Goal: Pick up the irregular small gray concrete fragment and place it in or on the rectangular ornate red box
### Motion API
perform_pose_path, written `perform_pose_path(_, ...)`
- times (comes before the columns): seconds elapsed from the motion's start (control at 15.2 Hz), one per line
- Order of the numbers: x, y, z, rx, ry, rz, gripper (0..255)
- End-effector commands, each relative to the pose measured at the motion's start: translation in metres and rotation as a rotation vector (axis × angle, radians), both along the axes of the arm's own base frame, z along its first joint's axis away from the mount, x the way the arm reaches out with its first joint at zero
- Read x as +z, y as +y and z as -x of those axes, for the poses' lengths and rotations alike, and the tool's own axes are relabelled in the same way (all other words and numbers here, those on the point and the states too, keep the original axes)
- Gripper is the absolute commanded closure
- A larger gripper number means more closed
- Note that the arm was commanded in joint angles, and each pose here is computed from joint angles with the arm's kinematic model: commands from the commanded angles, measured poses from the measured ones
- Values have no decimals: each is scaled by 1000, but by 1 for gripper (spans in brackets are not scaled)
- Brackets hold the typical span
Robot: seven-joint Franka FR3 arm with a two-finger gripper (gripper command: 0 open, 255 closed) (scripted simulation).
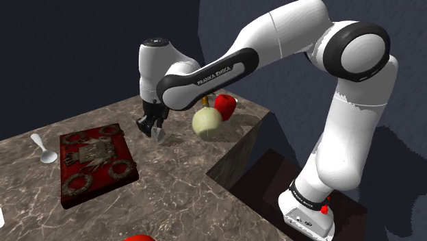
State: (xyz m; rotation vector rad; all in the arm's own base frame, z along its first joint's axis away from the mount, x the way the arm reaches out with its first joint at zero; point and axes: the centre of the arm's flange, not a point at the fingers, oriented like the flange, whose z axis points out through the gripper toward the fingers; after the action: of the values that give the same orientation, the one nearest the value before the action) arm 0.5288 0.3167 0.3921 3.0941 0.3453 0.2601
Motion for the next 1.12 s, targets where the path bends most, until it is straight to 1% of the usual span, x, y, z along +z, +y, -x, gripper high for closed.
perform_pose_path(0.0, 11, 0, 0, 0, 0, 0, 255)
perform_pose_path(0.46, 48, 0, 0, 0, 0, 0, 255)
perform_pose_path(0.53, 42, 1, 0, 0, 0, 0, 255)
perform_pose_path(0.59, 42, 1, 0, 0, 0, 0, 0)
perform_pose_path(0.86, 48, -39, 38, -482, 128, -251, 0)
perform_pose_path(1.06, 32, -36, 37, -482, 128, -251, 0)
